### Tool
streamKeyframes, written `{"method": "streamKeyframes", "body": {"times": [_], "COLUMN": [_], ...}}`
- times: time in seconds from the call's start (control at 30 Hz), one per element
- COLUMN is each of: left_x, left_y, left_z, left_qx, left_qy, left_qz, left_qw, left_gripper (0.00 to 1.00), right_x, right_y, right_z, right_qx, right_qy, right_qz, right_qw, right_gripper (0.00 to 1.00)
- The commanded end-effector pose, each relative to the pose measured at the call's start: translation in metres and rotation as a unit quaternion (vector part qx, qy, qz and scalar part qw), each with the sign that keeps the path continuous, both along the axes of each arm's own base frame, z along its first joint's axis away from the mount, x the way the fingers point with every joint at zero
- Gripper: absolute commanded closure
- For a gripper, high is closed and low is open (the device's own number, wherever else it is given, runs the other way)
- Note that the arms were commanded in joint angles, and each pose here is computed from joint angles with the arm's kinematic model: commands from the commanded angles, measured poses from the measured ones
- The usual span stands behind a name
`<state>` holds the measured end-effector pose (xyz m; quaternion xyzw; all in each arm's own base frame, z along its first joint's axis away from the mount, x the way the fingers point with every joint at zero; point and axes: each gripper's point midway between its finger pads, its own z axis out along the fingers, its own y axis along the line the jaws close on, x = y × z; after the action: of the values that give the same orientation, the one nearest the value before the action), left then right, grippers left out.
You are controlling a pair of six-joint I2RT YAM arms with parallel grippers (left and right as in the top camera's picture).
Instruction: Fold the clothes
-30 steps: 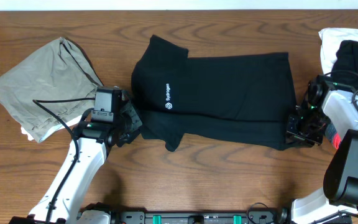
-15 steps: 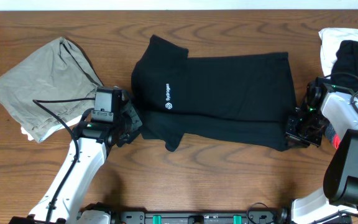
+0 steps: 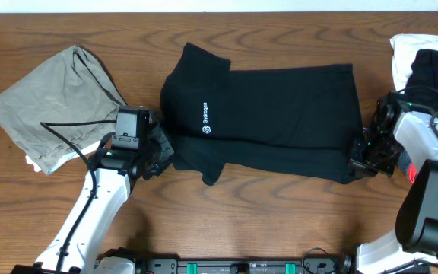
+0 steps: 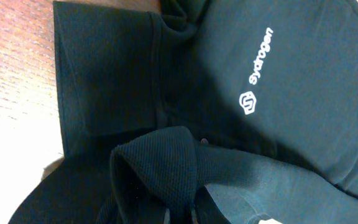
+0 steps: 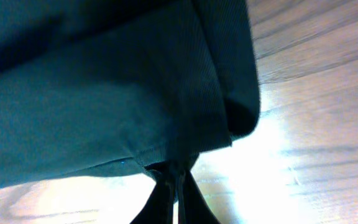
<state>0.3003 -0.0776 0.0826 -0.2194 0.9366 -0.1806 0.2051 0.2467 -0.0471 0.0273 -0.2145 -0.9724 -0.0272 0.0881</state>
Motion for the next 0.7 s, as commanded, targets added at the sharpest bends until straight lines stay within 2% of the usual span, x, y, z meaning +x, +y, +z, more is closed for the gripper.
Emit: {"method": "streamKeyframes", "body": {"times": [0.0, 0.2, 0.37, 0.67], "left_x": [0.009, 0.021, 0.034, 0.047], "left_y": [0.003, 0.002, 0.006, 0.015], "left_z": [0.019, 0.05, 0.067, 0.065], "left_qx": [0.006, -0.002, 0.004, 0.028], "left_qy": [-0.033, -0.101, -0.145, -0.159], "left_qz": [-0.001, -0.002, 0.008, 0.03], "left_qw": [0.999, 0.995, 0.989, 0.986], "left_gripper": [0.94, 0.94, 0.94, 0.94], "right_x": [0.023, 0.043, 0.055, 0.08], "right_y": [-0.007, -0.013, -0.018, -0.029], "right_z": [0.035, 0.076, 0.081, 0.088], "right_qx": [-0.014, -0.036, -0.049, -0.074], "right_qy": [-0.069, -0.153, -0.18, -0.231], "right_qz": [-0.007, -0.008, -0.019, -0.032], "right_qw": [0.997, 0.988, 0.982, 0.97], "right_gripper": [0.99, 0.99, 0.99, 0.99]}}
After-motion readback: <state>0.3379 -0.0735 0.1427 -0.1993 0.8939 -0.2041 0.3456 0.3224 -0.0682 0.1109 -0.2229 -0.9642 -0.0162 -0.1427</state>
